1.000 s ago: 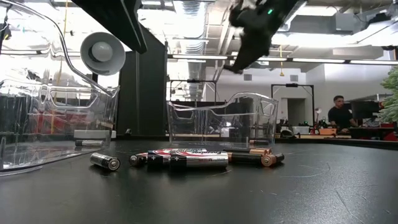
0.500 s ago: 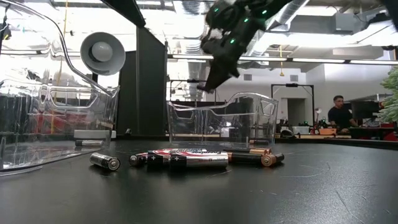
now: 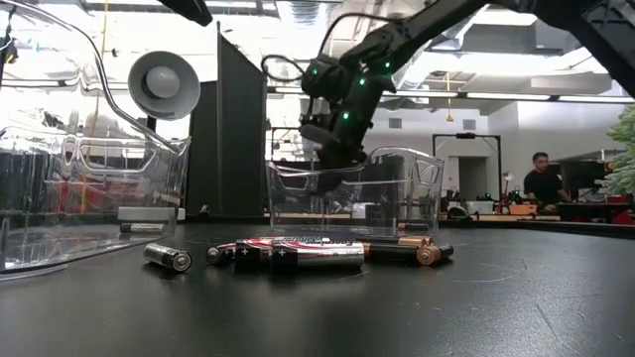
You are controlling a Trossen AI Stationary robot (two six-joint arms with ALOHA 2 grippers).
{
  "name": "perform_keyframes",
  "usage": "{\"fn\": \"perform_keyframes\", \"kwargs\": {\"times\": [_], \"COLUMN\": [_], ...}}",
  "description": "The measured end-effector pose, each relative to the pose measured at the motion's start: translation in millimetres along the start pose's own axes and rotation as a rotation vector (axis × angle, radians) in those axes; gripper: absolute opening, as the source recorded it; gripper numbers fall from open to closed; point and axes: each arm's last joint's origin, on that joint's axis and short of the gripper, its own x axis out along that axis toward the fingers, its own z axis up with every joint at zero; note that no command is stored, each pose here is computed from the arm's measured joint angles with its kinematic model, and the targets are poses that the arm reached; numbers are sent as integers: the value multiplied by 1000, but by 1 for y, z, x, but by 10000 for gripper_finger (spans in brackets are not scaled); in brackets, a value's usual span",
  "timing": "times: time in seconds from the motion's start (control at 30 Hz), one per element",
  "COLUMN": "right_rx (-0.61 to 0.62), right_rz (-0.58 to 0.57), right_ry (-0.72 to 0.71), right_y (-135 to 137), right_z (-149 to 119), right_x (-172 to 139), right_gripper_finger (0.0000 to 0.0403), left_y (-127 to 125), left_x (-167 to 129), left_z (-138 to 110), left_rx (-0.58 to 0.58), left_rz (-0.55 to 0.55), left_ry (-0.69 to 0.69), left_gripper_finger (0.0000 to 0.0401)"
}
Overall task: Sort batteries
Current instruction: Put the black battery into the top transparent bin, then put the silver battery into the bottom transparent bin
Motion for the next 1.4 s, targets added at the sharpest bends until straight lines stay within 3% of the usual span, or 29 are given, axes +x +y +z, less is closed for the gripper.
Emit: {"fn": "perform_keyframes", "kwargs": {"times": [0.7,1.1,1.4], "right_rx": [68,79,78], "right_rz": [-37,-71,-71], "right_ry": [-14,-24,-25], "right_y": [-9,-11,-11], "right_z": [1,2,2], "right_x": [13,13,13], "right_gripper_finger": [35,82,89], "left_y": [-1,-1,-1], "left_x": [-1,-2,-2], "left_z": [-1,-1,-1], "left_rx": [-6,-9,-11], "left_rz": [4,2,1], "left_ry": [-2,-3,-3], "left_gripper_finger": [162,162,162]}}
